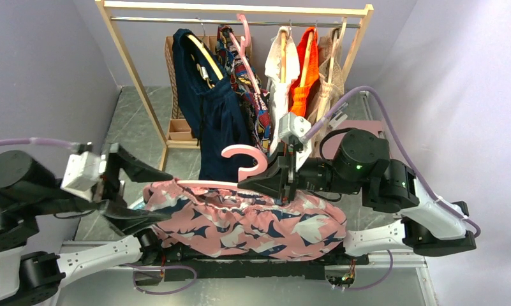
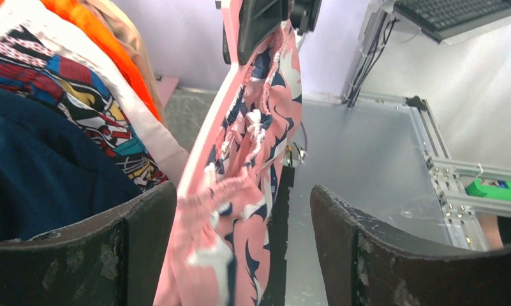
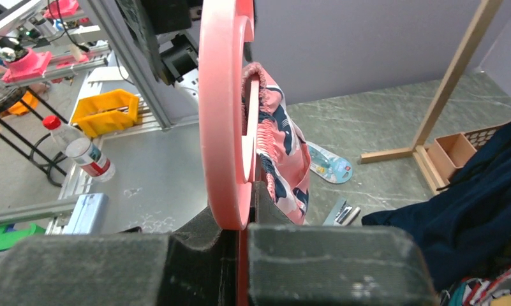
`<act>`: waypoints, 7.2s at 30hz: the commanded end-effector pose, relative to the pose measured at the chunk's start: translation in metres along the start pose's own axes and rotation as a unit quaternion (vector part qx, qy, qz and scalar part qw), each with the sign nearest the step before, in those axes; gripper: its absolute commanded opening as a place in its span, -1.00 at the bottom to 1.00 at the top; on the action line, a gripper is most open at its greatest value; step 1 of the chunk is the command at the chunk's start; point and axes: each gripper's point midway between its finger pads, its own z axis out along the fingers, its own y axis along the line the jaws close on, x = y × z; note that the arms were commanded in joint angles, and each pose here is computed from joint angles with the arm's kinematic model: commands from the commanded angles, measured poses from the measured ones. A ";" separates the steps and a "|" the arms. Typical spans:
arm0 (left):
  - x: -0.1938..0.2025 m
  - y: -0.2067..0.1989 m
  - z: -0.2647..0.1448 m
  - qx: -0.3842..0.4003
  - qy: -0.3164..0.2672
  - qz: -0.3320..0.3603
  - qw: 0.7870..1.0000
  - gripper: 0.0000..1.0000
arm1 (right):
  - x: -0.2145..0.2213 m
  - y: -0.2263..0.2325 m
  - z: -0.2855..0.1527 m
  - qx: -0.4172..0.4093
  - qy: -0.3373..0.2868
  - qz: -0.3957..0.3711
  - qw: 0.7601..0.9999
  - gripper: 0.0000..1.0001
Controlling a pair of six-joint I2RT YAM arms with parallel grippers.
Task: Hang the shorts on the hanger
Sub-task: Hang the shorts on the hanger.
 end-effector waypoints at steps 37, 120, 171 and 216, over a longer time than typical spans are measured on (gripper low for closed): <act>0.020 0.018 0.016 -0.016 0.021 0.026 0.999 -0.61 | -0.027 0.007 -0.013 -0.014 -0.065 0.007 0.998 -1.00; -0.003 0.026 0.083 0.071 0.070 0.040 0.994 0.54 | -0.046 -0.001 -0.011 0.007 -0.041 -0.045 0.998 -1.00; -0.031 0.020 0.062 0.049 0.013 0.063 0.997 0.04 | -0.009 -0.007 0.000 0.015 0.074 -0.043 0.996 -1.00; -0.116 0.027 -0.062 -0.158 -0.243 0.076 0.954 0.89 | -0.070 -0.077 0.032 0.239 -0.033 0.030 0.970 -1.00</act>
